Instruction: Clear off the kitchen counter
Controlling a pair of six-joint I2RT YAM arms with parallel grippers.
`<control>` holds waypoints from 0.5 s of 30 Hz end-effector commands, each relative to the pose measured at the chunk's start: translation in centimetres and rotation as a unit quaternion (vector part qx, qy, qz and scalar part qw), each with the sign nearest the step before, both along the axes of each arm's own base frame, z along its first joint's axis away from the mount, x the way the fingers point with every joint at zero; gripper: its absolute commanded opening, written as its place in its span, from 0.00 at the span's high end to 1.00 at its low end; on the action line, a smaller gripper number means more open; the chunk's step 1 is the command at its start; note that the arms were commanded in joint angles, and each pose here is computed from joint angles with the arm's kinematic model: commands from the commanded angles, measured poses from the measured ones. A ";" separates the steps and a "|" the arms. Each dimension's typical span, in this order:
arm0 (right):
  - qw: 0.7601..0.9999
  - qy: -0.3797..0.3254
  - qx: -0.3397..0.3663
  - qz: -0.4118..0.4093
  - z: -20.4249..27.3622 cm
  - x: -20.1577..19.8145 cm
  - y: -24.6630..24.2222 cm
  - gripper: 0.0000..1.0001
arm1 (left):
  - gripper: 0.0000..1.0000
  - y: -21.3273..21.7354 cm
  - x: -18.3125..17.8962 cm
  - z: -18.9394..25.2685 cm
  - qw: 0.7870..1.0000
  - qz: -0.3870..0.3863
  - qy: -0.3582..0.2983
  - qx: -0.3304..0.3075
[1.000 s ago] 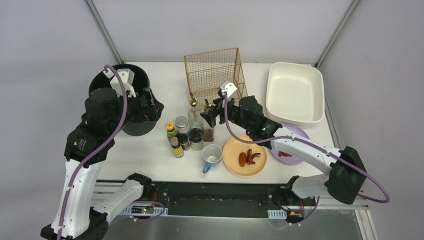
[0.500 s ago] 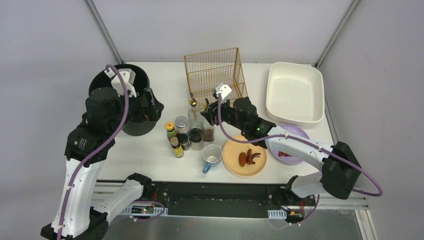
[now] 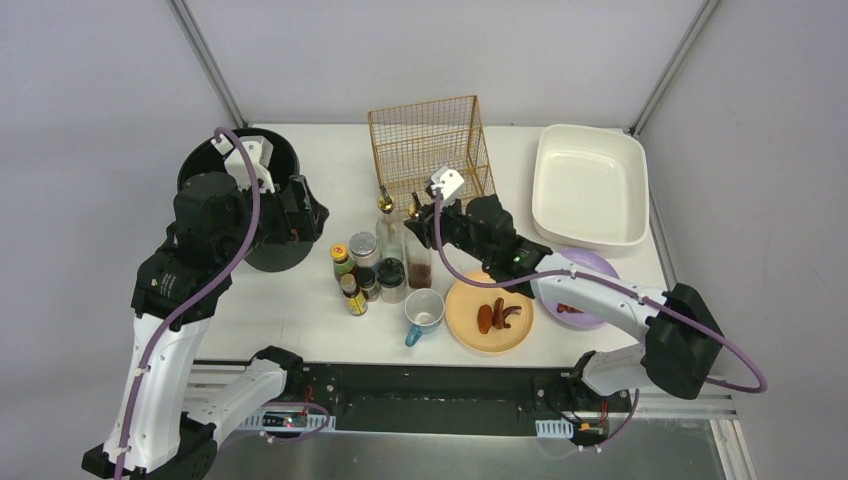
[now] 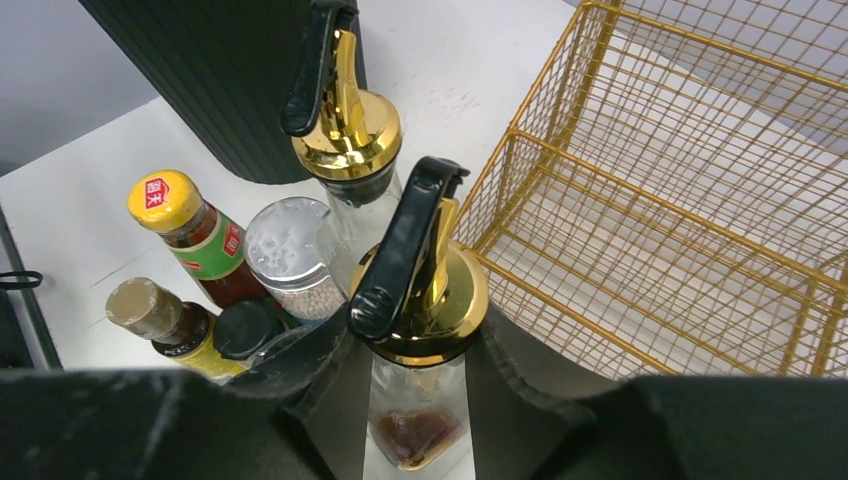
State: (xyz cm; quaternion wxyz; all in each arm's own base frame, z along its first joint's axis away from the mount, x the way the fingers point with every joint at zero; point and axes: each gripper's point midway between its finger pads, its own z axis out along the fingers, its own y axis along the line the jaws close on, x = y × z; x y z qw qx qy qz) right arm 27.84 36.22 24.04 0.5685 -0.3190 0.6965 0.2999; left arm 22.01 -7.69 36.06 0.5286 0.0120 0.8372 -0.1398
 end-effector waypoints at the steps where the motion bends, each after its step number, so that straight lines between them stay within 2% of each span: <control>1: 0.996 -0.067 0.041 -0.033 5.7 0.6 -1.4 1.00 | 0.00 0.1 0.0 0.0 1.000 -0.002 -0.003 0.003; 15: 0.986 -0.127 0.057 -0.090 12.4 0.4 -5.4 1.00 | 0.00 0.2 -0.4 -0.1 1.000 0.001 -0.007 -0.005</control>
